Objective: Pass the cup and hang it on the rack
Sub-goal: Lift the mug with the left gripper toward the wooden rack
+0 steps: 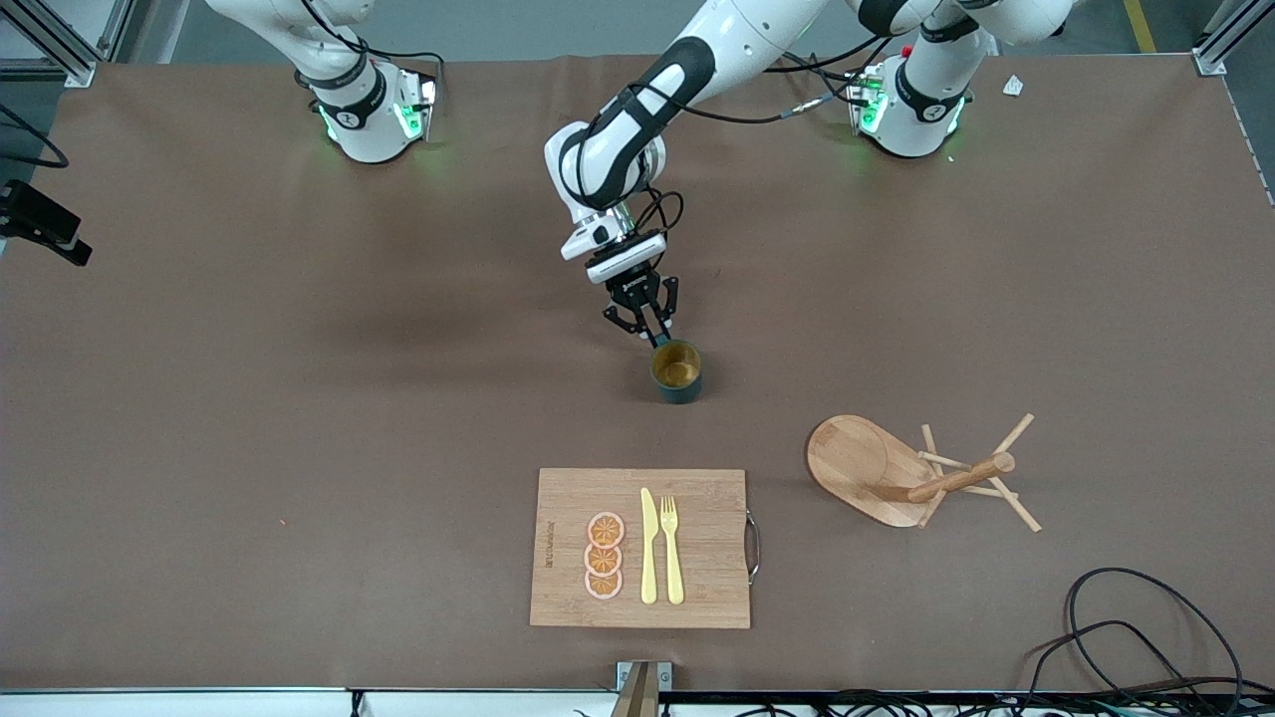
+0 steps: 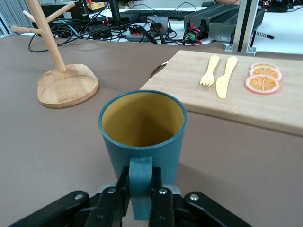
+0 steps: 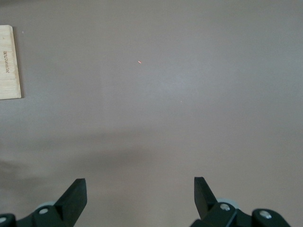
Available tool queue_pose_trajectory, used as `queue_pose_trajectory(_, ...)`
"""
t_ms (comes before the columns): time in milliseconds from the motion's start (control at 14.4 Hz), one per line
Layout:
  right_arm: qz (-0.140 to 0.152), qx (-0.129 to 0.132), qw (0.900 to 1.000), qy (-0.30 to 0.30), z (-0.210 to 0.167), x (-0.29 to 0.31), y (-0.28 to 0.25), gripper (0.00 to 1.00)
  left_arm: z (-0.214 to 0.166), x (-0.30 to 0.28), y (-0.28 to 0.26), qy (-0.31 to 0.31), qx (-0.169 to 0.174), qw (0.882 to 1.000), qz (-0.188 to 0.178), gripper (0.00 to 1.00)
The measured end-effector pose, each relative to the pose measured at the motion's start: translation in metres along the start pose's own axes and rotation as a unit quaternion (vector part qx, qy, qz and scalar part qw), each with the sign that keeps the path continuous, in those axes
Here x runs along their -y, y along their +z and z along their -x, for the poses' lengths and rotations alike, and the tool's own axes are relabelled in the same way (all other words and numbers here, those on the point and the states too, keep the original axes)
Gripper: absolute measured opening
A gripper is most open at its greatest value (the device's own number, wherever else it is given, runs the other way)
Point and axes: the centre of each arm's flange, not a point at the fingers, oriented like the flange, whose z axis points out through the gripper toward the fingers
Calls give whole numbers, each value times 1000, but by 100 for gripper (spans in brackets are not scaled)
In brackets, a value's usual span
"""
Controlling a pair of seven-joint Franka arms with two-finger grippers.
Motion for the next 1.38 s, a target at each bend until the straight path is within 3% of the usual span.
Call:
queue_pose_trajectory(138,0,0,1000,0,0,0,0,100,-17,-11,-4,-17,23,1000,-10,21)
queue_pose_trajectory(277,0,0,1000,0,0,0,0,100,-39,-26,-17,-34,67,997,-25,21)
queue_pose_trajectory(485,0,0,1000,0,0,0,0,100,-93,-42,-17,-84,105,990,-36,21)
queue_pose_trajectory(762,0,0,1000,0,0,0,0,100,-176,-37,18,-166,158,970,-74,21)
queue_pose_trajectory(1108,0,0,1000,0,0,0,0,100,-307,-3,39,-261,254,927,-91,21)
queue_pose_trajectory(1385,0,-2,1000,0,0,0,0,100,-379,21,60,-364,346,862,-70,21)
